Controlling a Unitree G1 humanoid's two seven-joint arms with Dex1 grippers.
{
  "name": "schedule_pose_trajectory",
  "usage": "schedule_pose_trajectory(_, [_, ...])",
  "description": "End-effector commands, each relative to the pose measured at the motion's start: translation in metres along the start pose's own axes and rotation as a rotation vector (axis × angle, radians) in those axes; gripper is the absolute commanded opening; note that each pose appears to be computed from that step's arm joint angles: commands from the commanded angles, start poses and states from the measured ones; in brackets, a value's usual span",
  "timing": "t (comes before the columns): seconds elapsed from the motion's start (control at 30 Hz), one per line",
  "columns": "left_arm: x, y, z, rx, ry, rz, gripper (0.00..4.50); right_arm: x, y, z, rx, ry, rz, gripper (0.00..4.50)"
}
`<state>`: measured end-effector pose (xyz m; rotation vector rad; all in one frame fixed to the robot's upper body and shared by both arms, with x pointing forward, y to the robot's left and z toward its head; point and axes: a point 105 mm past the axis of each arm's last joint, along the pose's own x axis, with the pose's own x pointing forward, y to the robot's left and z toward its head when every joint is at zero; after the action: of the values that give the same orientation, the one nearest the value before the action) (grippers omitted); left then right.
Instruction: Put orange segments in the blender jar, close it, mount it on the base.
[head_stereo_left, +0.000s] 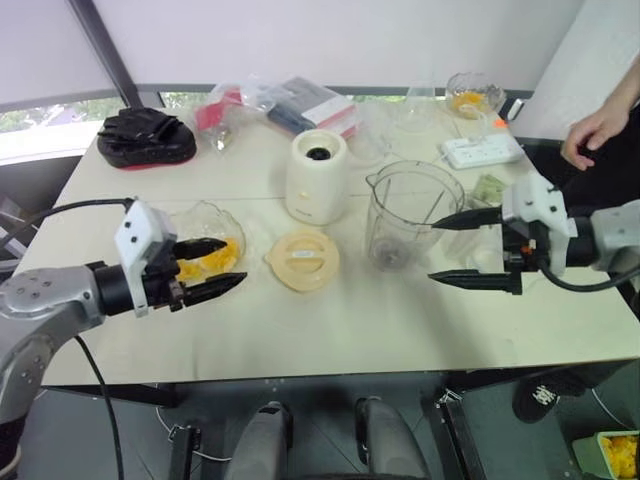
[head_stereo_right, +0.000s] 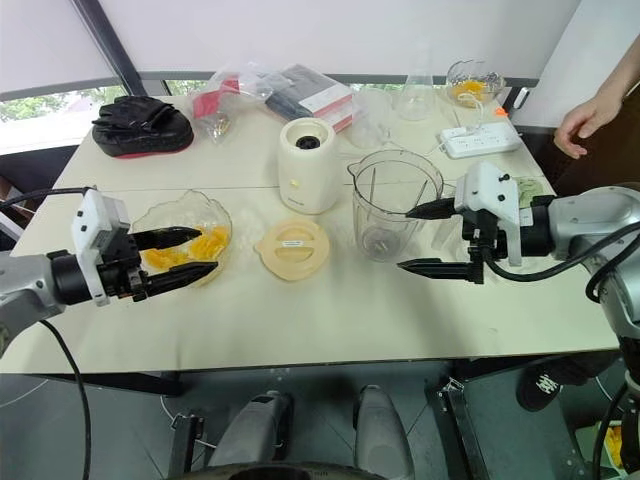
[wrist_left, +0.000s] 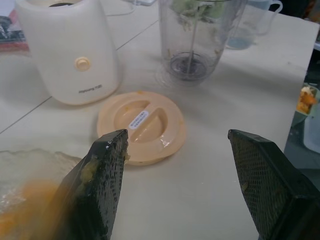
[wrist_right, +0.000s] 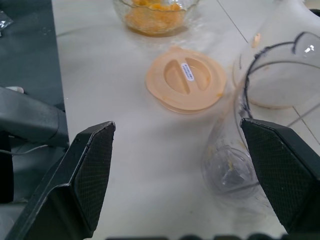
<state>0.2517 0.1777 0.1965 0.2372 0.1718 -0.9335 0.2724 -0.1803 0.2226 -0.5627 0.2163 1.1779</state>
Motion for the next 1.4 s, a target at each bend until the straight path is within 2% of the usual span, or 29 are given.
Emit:
schedule_pose_trajectory(0.03, [-0.004,0.001,0.010,0.057,-0.007,0.020,3.33,-0.001,0.000,0.009,-0.032,-0.015,-0.014,4.17])
schedule_pose_trajectory(0.27, [-0.004,0.004,0.012,0.039,-0.009,0.024,3.33,0.002,0.006,0.011,-0.030,-0.014,-0.021,4.17])
schedule_pose_trajectory(0.67, [-0.008,0.008,0.006,0.042,0.022,0.008,3.33,0.013,0.014,0.035,-0.029,-0.125,-0.044,4.17])
schedule_pose_trajectory(1.03, [-0.013,0.016,0.005,0.023,0.049,-0.027,3.33,0.015,0.026,0.031,0.013,-0.117,-0.068,4.17])
schedule_pose_trajectory(1.13, [-0.012,0.021,0.003,-0.031,0.035,-0.034,3.33,0.018,0.026,0.028,0.025,-0.132,-0.103,4.17])
schedule_pose_trajectory(1.3, [-0.020,0.053,-0.009,-0.081,0.088,0.041,3.33,0.025,0.034,0.027,0.064,-0.185,-0.156,4.17])
schedule_pose_trajectory(1.4, [-0.026,0.080,-0.025,-0.093,0.184,0.067,3.33,0.031,0.041,0.021,0.093,-0.194,-0.195,4.17])
